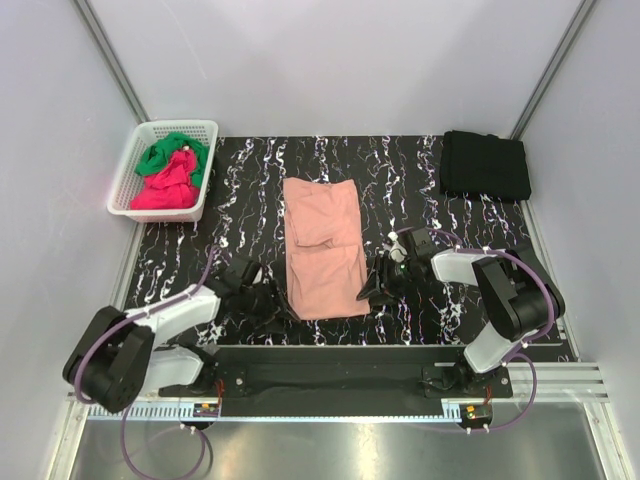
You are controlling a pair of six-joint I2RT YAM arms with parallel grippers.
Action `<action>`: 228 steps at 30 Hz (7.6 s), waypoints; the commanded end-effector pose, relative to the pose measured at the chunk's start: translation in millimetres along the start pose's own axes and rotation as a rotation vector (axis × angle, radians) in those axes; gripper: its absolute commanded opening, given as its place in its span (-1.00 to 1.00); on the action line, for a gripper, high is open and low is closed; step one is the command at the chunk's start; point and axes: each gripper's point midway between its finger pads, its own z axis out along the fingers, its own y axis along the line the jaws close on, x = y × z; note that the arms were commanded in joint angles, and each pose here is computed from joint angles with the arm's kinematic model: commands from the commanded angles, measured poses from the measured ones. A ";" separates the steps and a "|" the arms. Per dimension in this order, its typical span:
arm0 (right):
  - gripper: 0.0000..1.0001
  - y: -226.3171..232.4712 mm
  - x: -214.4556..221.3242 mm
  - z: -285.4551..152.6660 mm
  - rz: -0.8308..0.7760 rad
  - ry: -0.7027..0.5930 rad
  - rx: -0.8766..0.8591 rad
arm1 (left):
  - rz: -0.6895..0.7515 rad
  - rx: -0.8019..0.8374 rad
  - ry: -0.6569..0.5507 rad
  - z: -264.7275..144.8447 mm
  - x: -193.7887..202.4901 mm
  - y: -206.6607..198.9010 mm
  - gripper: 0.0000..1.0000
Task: Fold and stack the t-shirts
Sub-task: Fold the tshirt
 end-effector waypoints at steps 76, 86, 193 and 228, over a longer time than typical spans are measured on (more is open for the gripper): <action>-1.00 -26.3 17.8 21.9 0.038 0.042 0.090 | 0.114 -0.170 0.051 34.8 -15.3 38.0 -1.00; -1.00 7.1 -1.5 1.0 -0.020 -0.023 0.087 | 0.164 -0.146 0.054 12.8 -18.3 25.3 -1.00; -1.00 124.2 -242.5 -45.3 -0.193 -0.291 0.043 | 0.241 0.135 -0.249 -67.2 -318.9 -220.7 -1.00; -1.00 101.9 -299.0 -32.3 -0.219 -0.396 0.123 | 0.242 0.254 -0.266 -8.0 -368.6 -248.4 -1.00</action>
